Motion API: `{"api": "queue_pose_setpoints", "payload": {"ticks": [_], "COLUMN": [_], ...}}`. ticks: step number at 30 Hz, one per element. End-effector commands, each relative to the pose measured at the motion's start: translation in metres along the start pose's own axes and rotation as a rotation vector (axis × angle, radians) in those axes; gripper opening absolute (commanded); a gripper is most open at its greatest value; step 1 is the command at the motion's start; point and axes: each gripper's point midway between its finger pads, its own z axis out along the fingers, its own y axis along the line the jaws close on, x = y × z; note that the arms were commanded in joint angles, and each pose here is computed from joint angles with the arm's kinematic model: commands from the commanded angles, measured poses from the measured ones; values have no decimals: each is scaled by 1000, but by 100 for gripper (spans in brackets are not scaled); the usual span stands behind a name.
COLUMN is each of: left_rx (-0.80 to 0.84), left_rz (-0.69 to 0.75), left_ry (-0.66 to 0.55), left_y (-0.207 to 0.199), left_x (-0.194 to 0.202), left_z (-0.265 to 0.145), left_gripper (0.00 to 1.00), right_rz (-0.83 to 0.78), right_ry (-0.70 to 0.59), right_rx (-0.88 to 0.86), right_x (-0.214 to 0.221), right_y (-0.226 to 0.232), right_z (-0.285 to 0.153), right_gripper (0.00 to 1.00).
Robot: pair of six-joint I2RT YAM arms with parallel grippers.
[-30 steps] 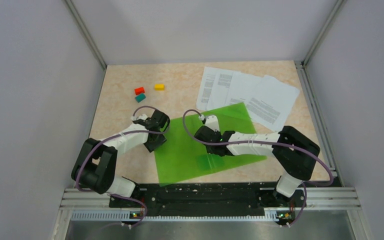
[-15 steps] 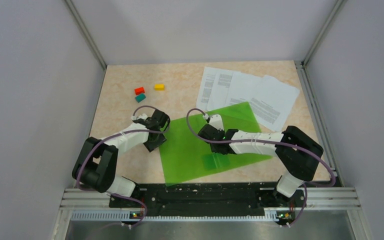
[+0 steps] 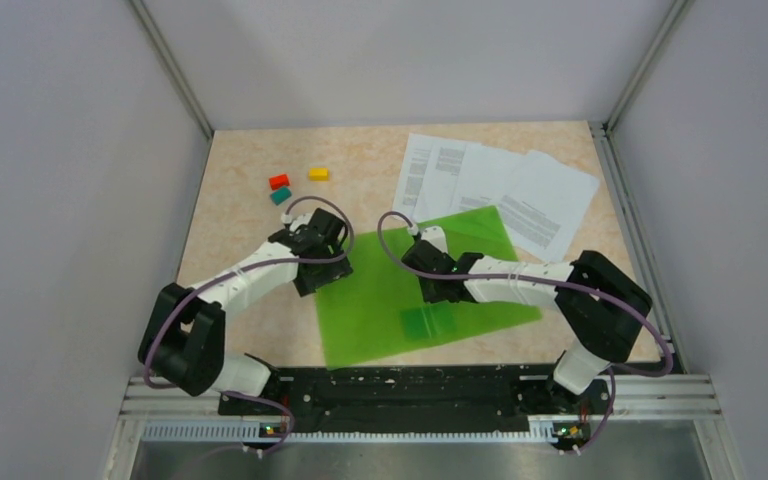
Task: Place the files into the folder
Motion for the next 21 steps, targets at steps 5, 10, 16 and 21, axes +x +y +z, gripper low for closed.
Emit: {"api": "queue_pose_setpoints", "payload": {"ticks": [5,10,16,21], "left_rx": [126,54,-81,-152], "left_rz": [64,47,10,-4], "left_ry": [32,44,45,55], "left_y": [-52,-50,-27,-14], "left_x": [9,22,30,36], "left_z": [-12,6,27,37], "left_gripper": [79,77,77,77], "right_rz": [9,10,-27,-66], "right_ry": [175,173,161,141], "right_rx": [-185,-176,-88,-10], "right_x": [34,33,37,41], "right_y": [39,39,19,3], "right_z": [2,4,8,11], "right_gripper": [5,5,5,5]}}
